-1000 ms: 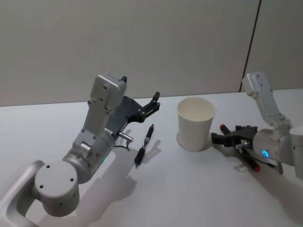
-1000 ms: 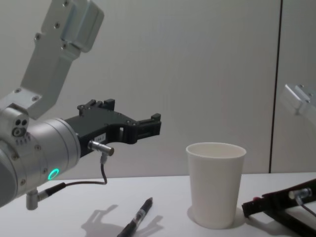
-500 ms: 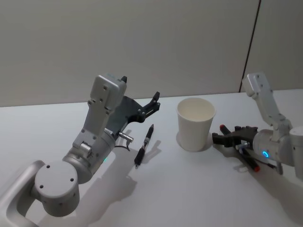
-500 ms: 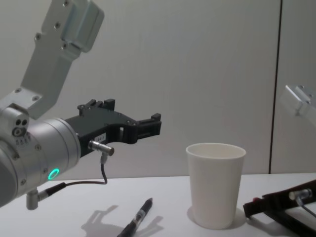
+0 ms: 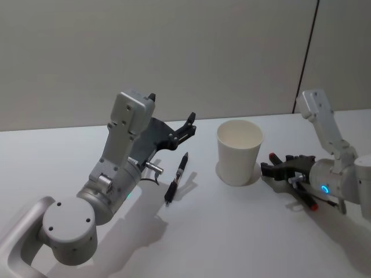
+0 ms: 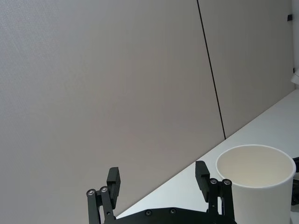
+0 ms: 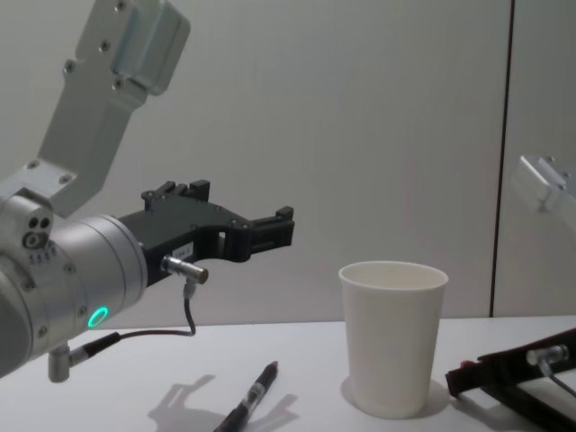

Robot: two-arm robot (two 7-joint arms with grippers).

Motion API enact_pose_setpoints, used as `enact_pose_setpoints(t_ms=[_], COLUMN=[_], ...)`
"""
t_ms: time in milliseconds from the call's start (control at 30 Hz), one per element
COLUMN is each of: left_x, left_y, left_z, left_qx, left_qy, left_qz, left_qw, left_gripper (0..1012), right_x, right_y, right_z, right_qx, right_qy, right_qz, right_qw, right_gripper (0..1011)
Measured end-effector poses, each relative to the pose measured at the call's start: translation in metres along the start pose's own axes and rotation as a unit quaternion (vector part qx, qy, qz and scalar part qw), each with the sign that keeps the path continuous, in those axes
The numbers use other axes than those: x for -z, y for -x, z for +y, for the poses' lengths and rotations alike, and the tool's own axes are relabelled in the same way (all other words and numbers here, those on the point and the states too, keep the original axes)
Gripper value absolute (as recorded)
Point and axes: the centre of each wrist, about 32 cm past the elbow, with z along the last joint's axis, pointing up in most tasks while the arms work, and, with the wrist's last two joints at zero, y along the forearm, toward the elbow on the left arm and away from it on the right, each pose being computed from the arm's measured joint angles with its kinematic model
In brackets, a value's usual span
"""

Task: Place the pen into the pen holder.

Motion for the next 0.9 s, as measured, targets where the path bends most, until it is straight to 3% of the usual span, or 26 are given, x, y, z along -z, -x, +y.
enact_pose_setpoints(t_ms=[900], left_x=[0.0000], left_y=[0.0000], left_z=[0.0000], left_qx=[0.000], left_qy=[0.000], left_qz=[0.000], left_qw=[1.0000], left_gripper=[1001], right_x=[0.0007], right_y=[0.0000], right_z=[0.0003], right_qx=[0.000], right_qy=[0.001], right_qz=[0.000], right_qw=[1.0000], right_gripper=[553])
